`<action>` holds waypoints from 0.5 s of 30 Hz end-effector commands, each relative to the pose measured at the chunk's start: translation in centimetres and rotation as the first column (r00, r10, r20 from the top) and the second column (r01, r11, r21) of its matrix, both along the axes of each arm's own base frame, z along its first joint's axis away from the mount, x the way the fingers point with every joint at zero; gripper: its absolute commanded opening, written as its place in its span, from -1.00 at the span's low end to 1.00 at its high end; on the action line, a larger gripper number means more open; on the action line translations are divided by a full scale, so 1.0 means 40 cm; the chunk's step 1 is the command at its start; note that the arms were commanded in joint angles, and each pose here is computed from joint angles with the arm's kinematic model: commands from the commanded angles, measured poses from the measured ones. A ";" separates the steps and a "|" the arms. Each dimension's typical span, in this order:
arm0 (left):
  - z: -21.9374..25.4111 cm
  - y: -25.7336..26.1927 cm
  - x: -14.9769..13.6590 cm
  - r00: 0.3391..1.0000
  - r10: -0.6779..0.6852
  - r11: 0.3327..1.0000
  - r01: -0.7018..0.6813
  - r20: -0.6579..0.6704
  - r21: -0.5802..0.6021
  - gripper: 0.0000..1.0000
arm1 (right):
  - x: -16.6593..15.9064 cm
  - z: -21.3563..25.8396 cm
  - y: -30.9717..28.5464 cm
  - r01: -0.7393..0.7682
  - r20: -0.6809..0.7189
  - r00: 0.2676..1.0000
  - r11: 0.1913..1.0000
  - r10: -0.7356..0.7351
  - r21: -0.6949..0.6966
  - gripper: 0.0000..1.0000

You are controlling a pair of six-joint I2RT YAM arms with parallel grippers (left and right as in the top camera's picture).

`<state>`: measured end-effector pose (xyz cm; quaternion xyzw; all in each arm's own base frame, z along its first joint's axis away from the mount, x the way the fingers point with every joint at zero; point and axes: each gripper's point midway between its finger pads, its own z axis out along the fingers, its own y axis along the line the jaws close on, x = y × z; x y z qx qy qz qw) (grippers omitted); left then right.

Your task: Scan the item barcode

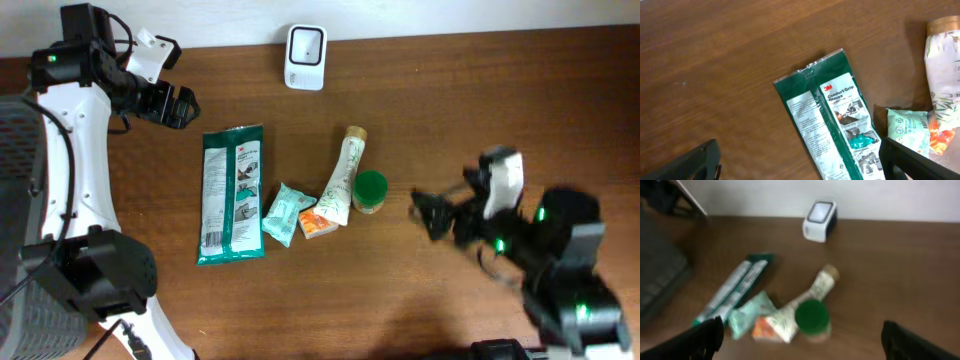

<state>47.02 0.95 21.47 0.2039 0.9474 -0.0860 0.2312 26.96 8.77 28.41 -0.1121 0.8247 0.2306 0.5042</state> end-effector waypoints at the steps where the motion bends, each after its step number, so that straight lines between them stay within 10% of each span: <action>1: 0.017 0.004 0.001 1.000 -0.011 1.000 0.011 0.022 0.005 0.98 | 0.052 0.073 0.054 -0.123 -0.028 0.992 0.990 0.125 0.064 0.96; 7: 0.017 0.004 0.001 1.000 -0.011 1.000 0.011 0.022 0.005 0.98 | 0.178 -0.161 0.069 -0.120 -0.375 0.914 0.986 0.154 0.113 0.97; 15: 0.017 0.004 0.001 1.000 -0.011 1.000 0.011 0.022 0.005 0.99 | 0.262 -0.366 0.178 -0.199 -0.615 0.788 0.935 -0.025 -0.293 0.99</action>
